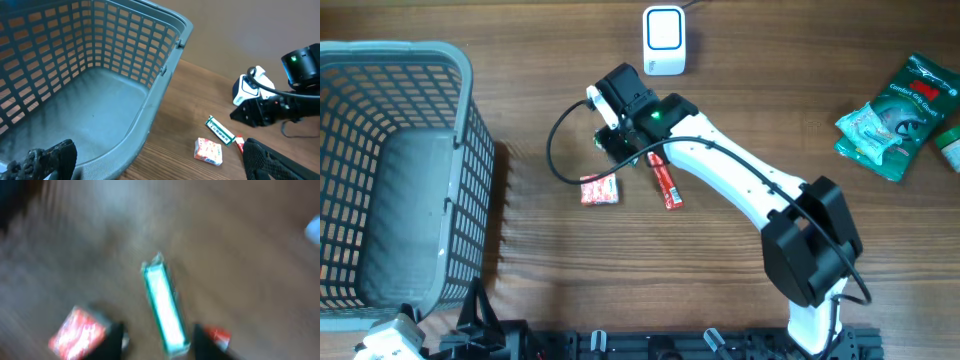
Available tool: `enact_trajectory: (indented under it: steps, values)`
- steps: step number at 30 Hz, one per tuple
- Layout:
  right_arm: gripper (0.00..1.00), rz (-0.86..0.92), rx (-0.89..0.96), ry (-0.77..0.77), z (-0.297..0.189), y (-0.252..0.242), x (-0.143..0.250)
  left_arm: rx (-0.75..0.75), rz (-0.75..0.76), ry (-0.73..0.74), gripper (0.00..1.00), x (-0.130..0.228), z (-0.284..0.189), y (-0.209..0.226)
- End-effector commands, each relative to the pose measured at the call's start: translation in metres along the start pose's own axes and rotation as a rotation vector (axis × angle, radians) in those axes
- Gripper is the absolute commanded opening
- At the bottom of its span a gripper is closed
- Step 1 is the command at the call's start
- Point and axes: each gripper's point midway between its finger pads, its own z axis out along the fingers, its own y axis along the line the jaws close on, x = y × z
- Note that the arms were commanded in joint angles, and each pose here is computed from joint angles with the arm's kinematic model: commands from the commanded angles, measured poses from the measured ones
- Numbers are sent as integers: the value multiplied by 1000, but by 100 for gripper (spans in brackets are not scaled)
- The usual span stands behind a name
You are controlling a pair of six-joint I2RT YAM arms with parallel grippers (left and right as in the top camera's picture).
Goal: Scan the item barcode
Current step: 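Reach the right gripper to the green-white tube and grasp it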
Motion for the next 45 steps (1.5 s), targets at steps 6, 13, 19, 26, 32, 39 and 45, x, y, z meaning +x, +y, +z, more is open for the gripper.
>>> enact_trajectory:
  steps: [6, 13, 19, 26, 32, 39, 45]
  values:
    - [4, 85, 115, -46, 58, -50, -1, 13, -2, -8, 100, -1, -2, -1]
    - [4, 96, -83, 50, 64, -19, 23, 13, -2, -8, 100, -1, -2, -1]
    - [4, 93, -249, 131, 58, 18, 41, 13, -2, -8, 100, -1, -2, -1]
    - [4, 15, -302, 217, 52, 42, 63, 13, -2, -8, 100, -1, -2, -1]
    - [4, -17, -365, 229, 39, 65, 62, 13, -2, -8, 100, -1, -2, -1]
    - [24, 153, 7, 180, 19, 5, 42, 13, -2, -8, 100, -1, -2, -1]
    - [100, -65, 75, 200, 19, -9, 47, 13, -2, -8, 100, -1, -2, -1]
